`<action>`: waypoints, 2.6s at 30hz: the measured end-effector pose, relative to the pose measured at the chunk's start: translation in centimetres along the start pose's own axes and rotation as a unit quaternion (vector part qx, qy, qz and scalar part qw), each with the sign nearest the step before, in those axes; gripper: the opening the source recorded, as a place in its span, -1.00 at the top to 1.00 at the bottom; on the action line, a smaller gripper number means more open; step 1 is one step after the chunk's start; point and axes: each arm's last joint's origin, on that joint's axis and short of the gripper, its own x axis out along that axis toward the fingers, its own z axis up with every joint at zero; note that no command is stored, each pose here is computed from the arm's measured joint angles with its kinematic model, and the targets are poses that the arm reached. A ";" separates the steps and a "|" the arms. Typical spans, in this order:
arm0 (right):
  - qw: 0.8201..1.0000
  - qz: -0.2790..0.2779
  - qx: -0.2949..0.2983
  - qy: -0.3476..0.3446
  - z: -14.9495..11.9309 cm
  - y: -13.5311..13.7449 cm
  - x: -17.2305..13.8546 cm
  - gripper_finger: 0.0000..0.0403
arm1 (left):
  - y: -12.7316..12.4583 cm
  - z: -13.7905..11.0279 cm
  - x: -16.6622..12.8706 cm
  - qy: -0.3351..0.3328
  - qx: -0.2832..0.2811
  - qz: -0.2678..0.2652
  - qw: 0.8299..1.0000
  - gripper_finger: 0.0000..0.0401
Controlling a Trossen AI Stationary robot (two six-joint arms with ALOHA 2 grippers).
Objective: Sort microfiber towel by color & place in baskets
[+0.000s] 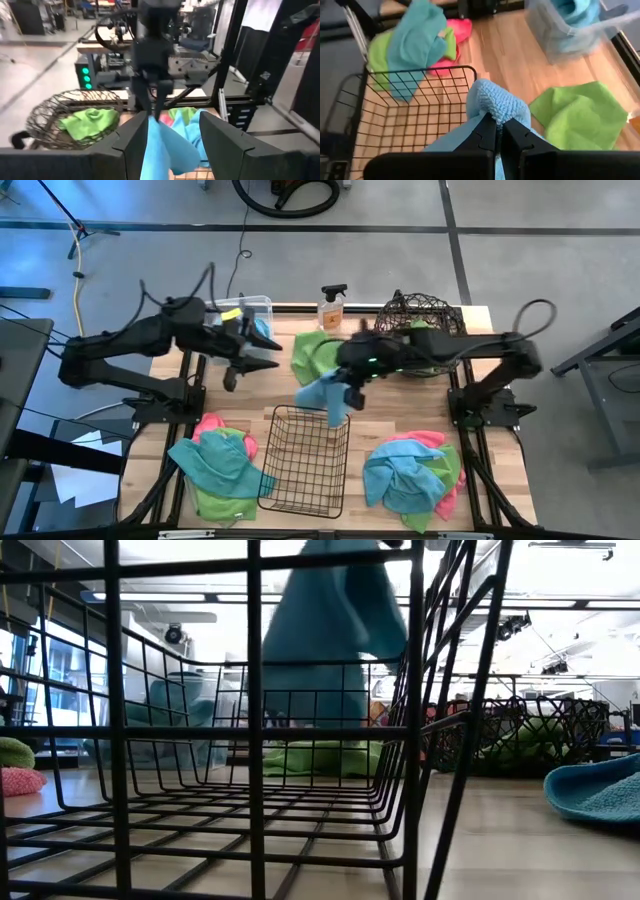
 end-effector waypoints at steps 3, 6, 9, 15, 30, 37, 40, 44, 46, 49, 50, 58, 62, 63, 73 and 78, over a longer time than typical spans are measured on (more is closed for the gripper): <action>0.998 0.008 0.019 -0.054 -2.3 -1.1 -2.0 1.00 | 0.3 -0.1 1.5 -0.016 -0.014 -0.004 1.000 0.18; 0.990 0.029 0.035 -0.132 -4.2 -2.1 -3.7 1.00 | 0.7 -1.0 3.3 -0.071 -0.033 -0.003 0.997 0.18; 0.974 0.074 0.031 -0.211 -5.3 -2.8 -4.8 1.00 | 1.5 -2.9 5.1 -0.119 -0.067 0.016 0.990 0.18; 0.950 0.112 0.018 -0.290 -5.5 -3.6 -4.6 1.00 | 2.4 -6.1 7.7 -0.143 -0.148 0.041 0.978 0.18; 0.952 0.100 -0.013 -0.290 -3.7 -4.3 -2.8 1.00 | 2.0 -5.1 9.1 -0.136 -0.105 0.016 0.985 0.05; 0.940 0.092 -0.013 -0.327 -3.0 -4.5 -2.8 1.00 | 2.2 -4.6 9.0 -0.088 -0.112 0.036 0.989 -0.21; 0.941 0.092 -0.013 -0.327 -3.0 -4.5 -2.3 1.00 | 2.2 -4.6 9.0 -0.088 -0.100 0.045 0.990 -0.32; 0.933 0.095 -0.016 -0.346 -2.6 -4.5 -2.4 1.00 | 2.3 -4.6 9.0 -0.088 -0.090 0.055 0.990 -0.42; 0.929 0.096 -0.017 -0.358 -2.4 -4.5 -2.5 1.00 | 2.4 -4.8 9.2 -0.087 -0.090 0.058 0.990 -0.45; 0.926 0.097 -0.018 -0.365 -2.3 -4.5 -2.5 1.00 | 2.5 -5.1 9.7 -0.082 -0.096 0.059 0.990 -0.47; 0.926 0.097 -0.017 -0.366 -2.3 -4.5 -2.4 1.00 | 2.5 -5.2 9.9 -0.082 -0.096 0.059 0.990 -0.47; 0.928 0.101 -0.007 -0.358 -2.4 -4.4 -2.1 1.00 | 2.8 -6.3 11.3 -0.064 -0.112 0.060 0.990 -0.44; 0.928 0.102 -0.008 -0.357 -2.4 -4.4 -2.1 1.00 | 2.9 -6.7 11.7 -0.058 -0.122 0.061 0.989 -0.19; 0.928 0.106 -0.007 -0.356 -2.4 -4.4 -2.1 1.00 | 2.9 -6.7 11.7 -0.058 -0.124 0.061 0.989 -0.08; 0.942 0.084 0.029 -0.325 -3.0 -4.6 -2.0 0.68 | 3.7 -6.4 10.6 -0.046 -0.114 0.072 0.990 0.94; 0.946 0.051 0.035 -0.318 -3.6 -4.7 -4.1 0.26 | 3.9 -6.0 7.5 0.002 -0.110 0.099 0.989 0.98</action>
